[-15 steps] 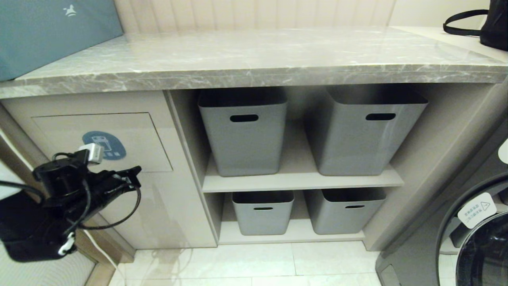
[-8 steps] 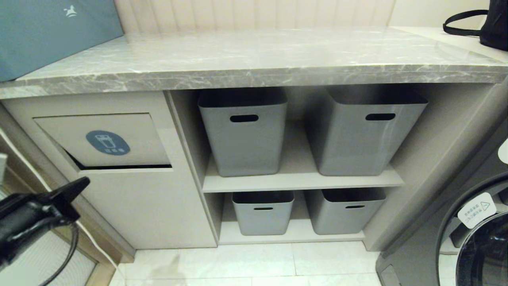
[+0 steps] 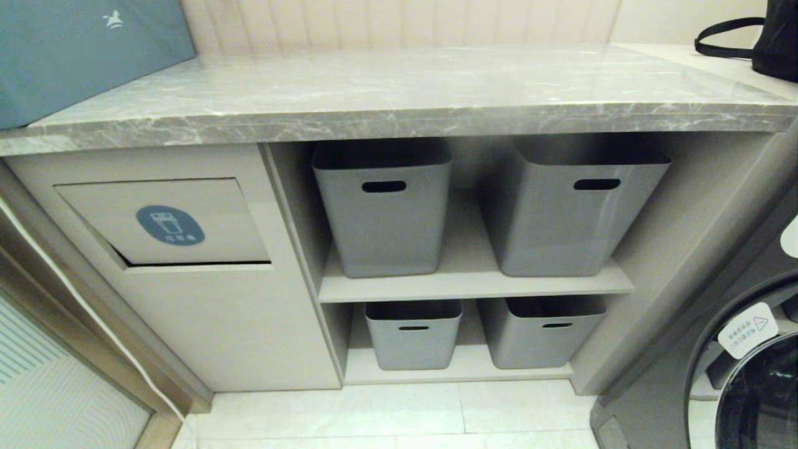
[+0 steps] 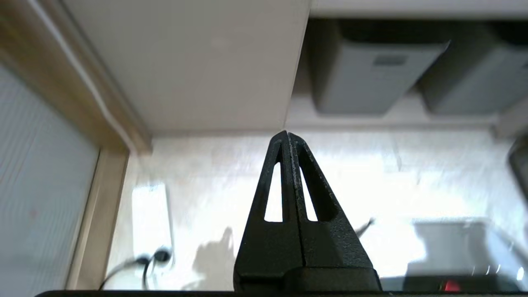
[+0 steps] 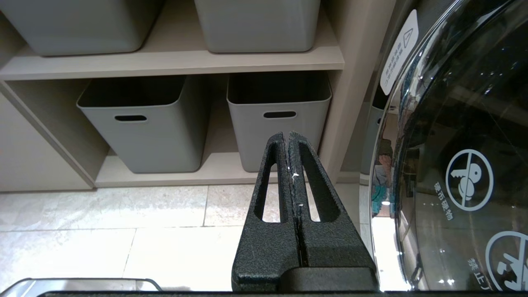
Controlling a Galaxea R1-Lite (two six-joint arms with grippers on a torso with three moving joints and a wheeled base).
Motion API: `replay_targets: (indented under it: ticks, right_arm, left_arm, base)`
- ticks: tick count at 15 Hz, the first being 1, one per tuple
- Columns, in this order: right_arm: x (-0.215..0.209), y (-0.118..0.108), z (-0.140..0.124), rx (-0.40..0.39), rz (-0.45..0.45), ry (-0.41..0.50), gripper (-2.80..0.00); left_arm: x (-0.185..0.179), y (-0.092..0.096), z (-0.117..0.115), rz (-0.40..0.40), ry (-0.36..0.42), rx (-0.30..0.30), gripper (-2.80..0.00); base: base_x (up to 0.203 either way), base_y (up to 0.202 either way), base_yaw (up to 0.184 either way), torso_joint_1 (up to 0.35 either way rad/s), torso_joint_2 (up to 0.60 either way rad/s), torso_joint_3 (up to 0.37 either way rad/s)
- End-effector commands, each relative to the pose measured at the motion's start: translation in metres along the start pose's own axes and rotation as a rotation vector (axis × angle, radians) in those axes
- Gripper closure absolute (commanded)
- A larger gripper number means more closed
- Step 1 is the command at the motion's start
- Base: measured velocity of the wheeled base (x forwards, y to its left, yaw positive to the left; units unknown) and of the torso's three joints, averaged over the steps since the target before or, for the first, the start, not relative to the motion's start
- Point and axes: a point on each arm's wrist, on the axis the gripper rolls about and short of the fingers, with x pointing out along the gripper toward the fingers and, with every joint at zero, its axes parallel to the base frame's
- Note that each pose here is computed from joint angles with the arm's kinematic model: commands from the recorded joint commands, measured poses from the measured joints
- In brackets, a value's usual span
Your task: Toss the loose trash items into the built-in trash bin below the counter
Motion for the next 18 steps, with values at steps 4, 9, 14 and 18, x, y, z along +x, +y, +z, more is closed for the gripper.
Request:
replay_targets:
  ticks: [4,9,14,18]
  right_arm:
    - [0.0,0.0,0.0,0.002,0.0,0.001,0.0]
    - [0.0,0.0,0.0,-0.005,-0.002,0.001,0.0]
    - [0.0,-0.001,-0.001,0.005,-0.028,0.003,0.0]
    - [0.0,-0.001,0.0,0.041,-0.032,-0.002,0.0]
  left_arm:
    - [-0.004,0.0,-0.008,-0.107,0.017,0.021,0.0]
    - [-0.021,0.001,-0.021,-0.008,-0.183,0.045,0.0]
    - [-0.023,0.001,-0.023,0.004,-0.213,0.042,0.0]
    - [-0.023,0.001,-0.023,0.004,-0.213,0.042,0.0]
  base:
    - [0.0,0.0,0.0,0.0,0.0,0.0]
    - [0.0,0.0,0.0,0.0,0.0,0.0]
    - [0.0,0.0,0.0,0.0,0.0,0.0]
    - [0.0,0.0,0.0,0.0,0.0,0.0]
